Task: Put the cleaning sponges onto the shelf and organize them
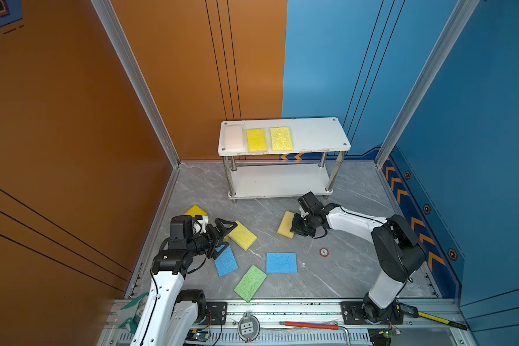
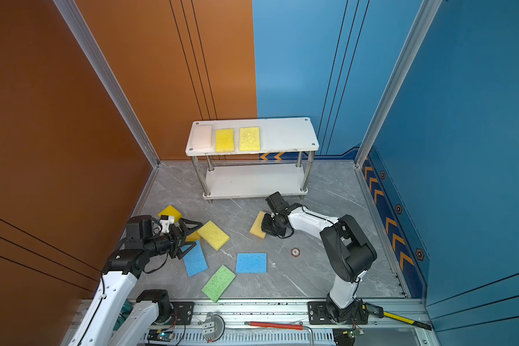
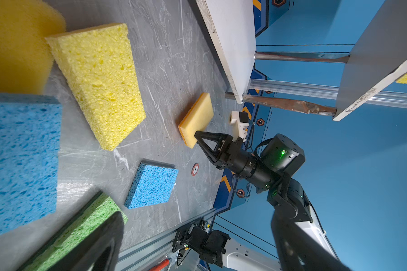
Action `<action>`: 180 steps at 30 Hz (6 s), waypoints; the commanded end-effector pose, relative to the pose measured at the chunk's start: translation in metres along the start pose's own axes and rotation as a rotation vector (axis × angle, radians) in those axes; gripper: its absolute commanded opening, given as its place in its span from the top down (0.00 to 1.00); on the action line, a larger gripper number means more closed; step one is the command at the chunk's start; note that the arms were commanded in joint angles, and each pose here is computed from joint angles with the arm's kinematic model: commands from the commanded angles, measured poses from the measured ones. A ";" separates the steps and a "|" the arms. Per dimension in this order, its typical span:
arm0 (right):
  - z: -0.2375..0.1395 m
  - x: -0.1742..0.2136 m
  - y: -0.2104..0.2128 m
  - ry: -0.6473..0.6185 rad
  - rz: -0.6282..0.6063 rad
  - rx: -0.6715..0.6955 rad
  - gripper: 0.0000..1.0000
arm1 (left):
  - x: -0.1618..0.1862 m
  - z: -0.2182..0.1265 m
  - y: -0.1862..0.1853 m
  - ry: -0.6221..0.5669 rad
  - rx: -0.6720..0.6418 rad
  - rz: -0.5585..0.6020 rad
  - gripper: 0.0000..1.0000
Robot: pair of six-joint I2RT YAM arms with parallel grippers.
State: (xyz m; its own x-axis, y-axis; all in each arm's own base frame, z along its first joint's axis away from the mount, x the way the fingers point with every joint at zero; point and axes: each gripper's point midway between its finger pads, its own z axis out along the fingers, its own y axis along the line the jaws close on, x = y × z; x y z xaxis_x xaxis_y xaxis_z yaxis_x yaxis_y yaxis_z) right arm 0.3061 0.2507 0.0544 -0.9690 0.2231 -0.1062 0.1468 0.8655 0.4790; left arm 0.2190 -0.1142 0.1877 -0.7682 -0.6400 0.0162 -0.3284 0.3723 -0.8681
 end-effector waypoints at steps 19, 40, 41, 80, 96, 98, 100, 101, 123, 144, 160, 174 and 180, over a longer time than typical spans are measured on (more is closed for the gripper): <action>-0.114 0.045 0.104 0.158 -0.413 -0.256 0.83 | 0.019 0.039 -0.070 0.116 0.110 0.214 0.02; -0.144 0.070 0.167 0.196 -0.512 -0.401 0.83 | 0.023 0.041 -0.100 0.126 0.253 0.228 0.01; -0.145 0.072 0.168 0.200 -0.514 -0.406 0.83 | 0.022 0.041 -0.102 0.126 0.258 0.233 0.01; -0.193 0.066 0.179 0.109 -0.433 -0.520 0.27 | 0.001 0.035 -0.153 0.014 0.421 0.217 0.78; -0.224 0.045 0.206 0.057 -0.318 -0.740 0.24 | -0.008 0.005 -0.216 -0.036 0.647 0.153 0.78; -0.225 0.046 0.212 0.058 -0.317 -0.762 0.25 | -0.007 0.004 -0.218 -0.037 0.653 0.153 0.78; -0.223 0.048 0.215 0.063 -0.318 -0.768 0.27 | -0.007 0.002 -0.219 -0.040 0.657 0.154 0.78; -0.223 0.049 0.215 0.065 -0.319 -0.768 0.28 | -0.007 0.001 -0.219 -0.042 0.660 0.155 0.78; -0.229 0.046 0.227 0.023 -0.292 -0.816 0.58 | -0.003 -0.004 -0.216 -0.041 0.667 0.152 0.78; -0.237 0.036 0.224 0.004 -0.287 -0.825 0.72 | -0.010 0.002 -0.208 -0.057 0.645 0.148 0.55; -0.289 0.005 0.218 -0.124 -0.322 -0.821 0.73 | -0.006 -0.008 -0.182 -0.078 0.481 0.222 0.27; -0.335 -0.054 0.197 -0.438 -0.439 -0.574 0.74 | -0.001 -0.019 -0.149 -0.083 0.268 0.283 0.24; -0.358 -0.091 0.182 -0.579 -0.403 -0.512 0.74 | -0.002 -0.020 -0.136 -0.079 0.222 0.271 0.24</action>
State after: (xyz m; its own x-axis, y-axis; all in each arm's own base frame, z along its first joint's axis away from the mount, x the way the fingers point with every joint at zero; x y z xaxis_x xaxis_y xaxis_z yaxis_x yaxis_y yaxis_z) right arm 0.3364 0.2467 0.4582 -0.7055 0.2358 -0.6683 -0.4479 0.5825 0.6783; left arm 0.2621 -0.1518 0.3200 -0.7479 -0.6163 -0.2467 0.0152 0.3556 -0.9345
